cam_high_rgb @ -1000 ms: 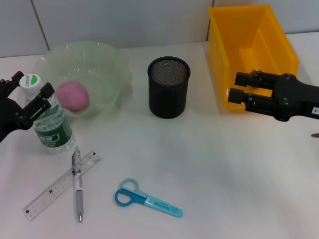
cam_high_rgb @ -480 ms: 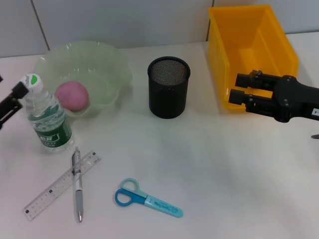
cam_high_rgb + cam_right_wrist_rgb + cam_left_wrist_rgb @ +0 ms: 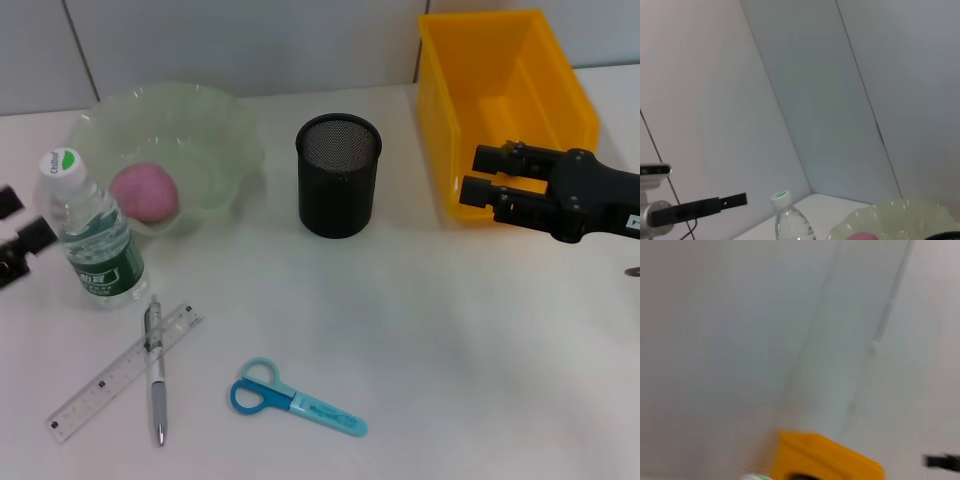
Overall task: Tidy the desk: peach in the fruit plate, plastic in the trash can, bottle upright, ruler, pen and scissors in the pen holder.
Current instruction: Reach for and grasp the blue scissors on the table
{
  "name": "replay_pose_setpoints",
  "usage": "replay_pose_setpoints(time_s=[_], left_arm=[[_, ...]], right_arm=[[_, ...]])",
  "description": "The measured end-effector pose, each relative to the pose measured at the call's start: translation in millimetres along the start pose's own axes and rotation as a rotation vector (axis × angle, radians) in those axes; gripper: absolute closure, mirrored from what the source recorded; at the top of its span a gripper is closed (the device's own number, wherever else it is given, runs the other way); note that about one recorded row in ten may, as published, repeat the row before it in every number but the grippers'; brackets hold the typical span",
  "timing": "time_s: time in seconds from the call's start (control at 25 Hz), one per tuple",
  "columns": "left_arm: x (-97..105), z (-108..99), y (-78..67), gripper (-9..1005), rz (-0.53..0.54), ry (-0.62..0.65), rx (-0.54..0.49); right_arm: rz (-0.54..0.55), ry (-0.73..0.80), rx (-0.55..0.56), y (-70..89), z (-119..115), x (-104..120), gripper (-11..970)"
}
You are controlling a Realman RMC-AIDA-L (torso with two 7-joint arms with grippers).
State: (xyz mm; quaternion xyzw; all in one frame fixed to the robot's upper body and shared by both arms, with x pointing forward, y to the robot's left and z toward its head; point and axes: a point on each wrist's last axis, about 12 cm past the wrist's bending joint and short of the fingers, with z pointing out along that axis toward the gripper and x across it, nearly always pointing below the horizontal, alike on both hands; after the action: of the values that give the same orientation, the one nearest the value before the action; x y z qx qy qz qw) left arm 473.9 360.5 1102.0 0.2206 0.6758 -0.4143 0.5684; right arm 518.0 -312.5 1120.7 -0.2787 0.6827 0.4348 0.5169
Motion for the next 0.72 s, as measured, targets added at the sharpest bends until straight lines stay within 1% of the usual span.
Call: replay_pose_setpoints(time_s=[0.12,0.16,0.2,0.24,0.28,0.4,0.44,0.56,0.72], left_arm=[[-6.7,6.3,-3.7,233,-0.035,0.072,0.071],[-6.7,6.3,-3.7,233,-0.035,0.072,0.071],[-8.8,9.2,-4.9,233,-0.050,0.097,0.096],[-13.9,16.3,-7.2,233,-0.079,0.153,0.150],[-15.6,19.6,-8.1,233,-0.090,0.175,0.173],[-16.7,21.8,-8.7,233,-0.096,0.190,0.187],[-19.9,30.3,-10.3,233,-0.122,0.245,0.239],[-20.8,37.3,-11.9,234,-0.141,0.284,0.268],[-20.3,41.4,-12.4,234,-0.141,0.303,0.275]], right_arm=[[0.002,0.017,-0.002,0.4,-0.2,2.2,353],[0.003,0.026,-0.005,0.7,0.2,3.3,353],[0.005,0.037,-0.009,1.0,0.5,4.3,353],[0.006,0.046,-0.013,1.4,0.7,5.3,353],[0.007,0.052,-0.016,1.7,0.9,5.9,353],[0.008,0.060,-0.020,2.1,0.7,6.6,353],[0.009,0.060,-0.022,2.4,0.4,6.6,353],[0.013,0.069,-0.038,4.3,-0.7,7.7,353],[0.033,0.123,-0.085,7.9,0.1,7.0,352]])
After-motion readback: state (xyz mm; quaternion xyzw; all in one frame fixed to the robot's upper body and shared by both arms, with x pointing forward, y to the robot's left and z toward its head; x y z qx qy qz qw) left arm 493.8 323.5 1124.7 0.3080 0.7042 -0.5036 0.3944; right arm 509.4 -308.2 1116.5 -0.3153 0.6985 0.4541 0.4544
